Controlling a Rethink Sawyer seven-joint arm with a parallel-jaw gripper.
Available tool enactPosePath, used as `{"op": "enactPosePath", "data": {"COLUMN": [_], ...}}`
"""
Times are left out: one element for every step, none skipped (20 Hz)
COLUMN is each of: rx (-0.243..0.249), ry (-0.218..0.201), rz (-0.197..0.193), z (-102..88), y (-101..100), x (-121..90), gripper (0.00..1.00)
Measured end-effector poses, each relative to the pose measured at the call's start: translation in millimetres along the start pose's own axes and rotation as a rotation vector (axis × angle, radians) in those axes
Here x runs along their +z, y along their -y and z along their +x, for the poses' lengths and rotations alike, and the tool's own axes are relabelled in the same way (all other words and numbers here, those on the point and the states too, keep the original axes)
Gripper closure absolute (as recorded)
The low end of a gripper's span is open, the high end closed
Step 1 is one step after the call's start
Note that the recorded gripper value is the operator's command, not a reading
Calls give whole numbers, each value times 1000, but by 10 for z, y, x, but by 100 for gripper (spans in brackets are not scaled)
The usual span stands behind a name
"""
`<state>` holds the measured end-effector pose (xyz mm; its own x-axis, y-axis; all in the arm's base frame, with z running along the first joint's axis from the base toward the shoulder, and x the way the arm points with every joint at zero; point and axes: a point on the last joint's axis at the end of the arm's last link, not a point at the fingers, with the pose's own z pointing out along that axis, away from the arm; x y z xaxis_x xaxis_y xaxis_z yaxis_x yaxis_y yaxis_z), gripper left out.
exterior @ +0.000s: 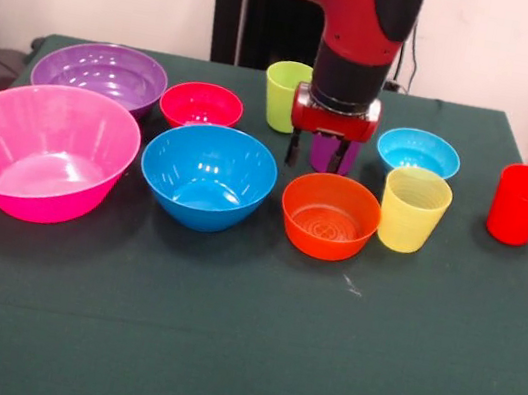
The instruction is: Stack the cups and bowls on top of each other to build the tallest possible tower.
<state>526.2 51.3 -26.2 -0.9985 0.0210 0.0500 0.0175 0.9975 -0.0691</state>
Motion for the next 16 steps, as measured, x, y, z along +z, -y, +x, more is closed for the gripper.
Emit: {"op": "enactPosePath", "data": {"rx": [1,2,3,3,4,4,4,4,5,5,6,6,6,6,6,6], "ry": [8,16,21,26,34,44,48,53,58,61,63,62,62,58,53,52], "rz": [2,3,4,5,6,9,10,11,13,13,14,14,14,13,13,13], "z": [-9,-17,-25,-32,-46,-68,-77,-93,-114,-123,-138,-139,-140,-135,-126,-122], "y": [7,15,19,22,28,35,38,42,47,51,56,57,57,56,55,55], "x": [-64,-127,-163,-198,-249,-315,-342,-377,-422,-448,-476,-486,-492,-492,-479,-473], "gripper": [0,0,0,0,0,0,0,0,0,0,0,0,0,0,0,0]}}
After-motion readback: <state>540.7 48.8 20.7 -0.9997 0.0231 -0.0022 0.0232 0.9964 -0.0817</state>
